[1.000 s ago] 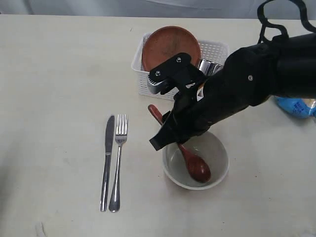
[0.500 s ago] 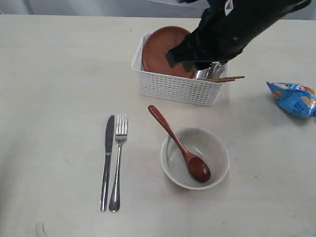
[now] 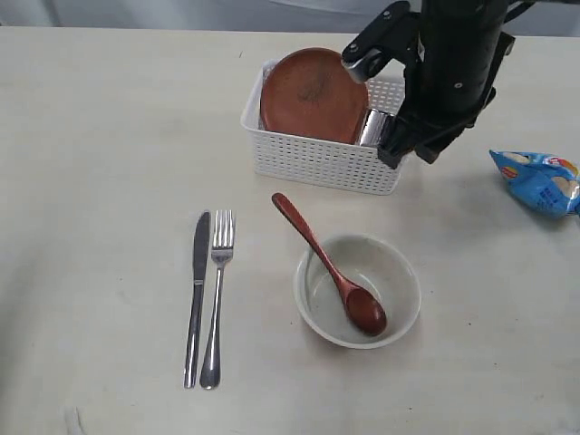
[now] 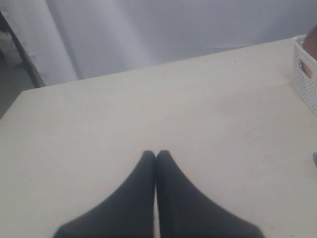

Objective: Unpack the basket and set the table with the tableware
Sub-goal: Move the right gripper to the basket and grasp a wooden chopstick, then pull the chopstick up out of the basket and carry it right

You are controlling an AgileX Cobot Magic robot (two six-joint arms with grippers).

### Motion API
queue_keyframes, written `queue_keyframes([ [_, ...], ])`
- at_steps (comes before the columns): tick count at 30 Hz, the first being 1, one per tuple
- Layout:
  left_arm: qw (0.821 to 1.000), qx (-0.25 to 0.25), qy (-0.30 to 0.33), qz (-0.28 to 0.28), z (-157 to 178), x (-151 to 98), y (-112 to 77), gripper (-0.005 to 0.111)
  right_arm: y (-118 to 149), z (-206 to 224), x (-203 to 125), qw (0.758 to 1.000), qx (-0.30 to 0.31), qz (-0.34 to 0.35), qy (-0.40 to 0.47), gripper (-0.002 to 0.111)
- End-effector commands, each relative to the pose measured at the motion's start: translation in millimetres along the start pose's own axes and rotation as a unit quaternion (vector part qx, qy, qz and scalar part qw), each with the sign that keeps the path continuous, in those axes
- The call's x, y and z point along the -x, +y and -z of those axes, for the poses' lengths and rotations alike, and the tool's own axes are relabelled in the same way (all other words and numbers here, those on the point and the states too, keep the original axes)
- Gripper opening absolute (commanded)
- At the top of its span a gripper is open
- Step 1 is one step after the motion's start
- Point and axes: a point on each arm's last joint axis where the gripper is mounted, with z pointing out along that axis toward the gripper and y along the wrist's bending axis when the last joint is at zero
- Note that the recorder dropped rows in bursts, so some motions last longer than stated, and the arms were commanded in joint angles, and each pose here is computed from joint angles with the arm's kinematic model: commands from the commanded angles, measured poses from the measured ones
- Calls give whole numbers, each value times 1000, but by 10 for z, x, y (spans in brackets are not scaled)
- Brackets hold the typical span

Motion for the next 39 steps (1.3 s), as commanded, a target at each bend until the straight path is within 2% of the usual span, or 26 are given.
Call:
queue_keyframes([
  [1,1000,-2,-6,-1,0,3,-3,0,-43,-55,66,1000,-19,15,-17,44],
  [8,1000,-2,-6,-1,0,3,-3,0,-64,-80,131,998,-35,26,-43,44],
  [14,1000,-2,-6,-1,0,3,-3,0,-19,-248,123,999,-27,43,3,44],
  [25,1000,-2,-6,-1,0,3,-3,0,4,-396,153,998,-32,56,22,43],
  [27,1000,-2,-6,-1,0,3,-3,0,-5,-409,155,997,-38,61,24,38],
  [32,1000,-2,-6,-1,0,3,-3,0,-23,-407,152,996,-48,67,27,13],
  [34,1000,-2,-6,-1,0,3,-3,0,-29,-407,147,996,-51,69,30,7],
  [39,1000,-2,-6,-1,0,3,-3,0,-56,-394,112,994,-64,75,49,7],
])
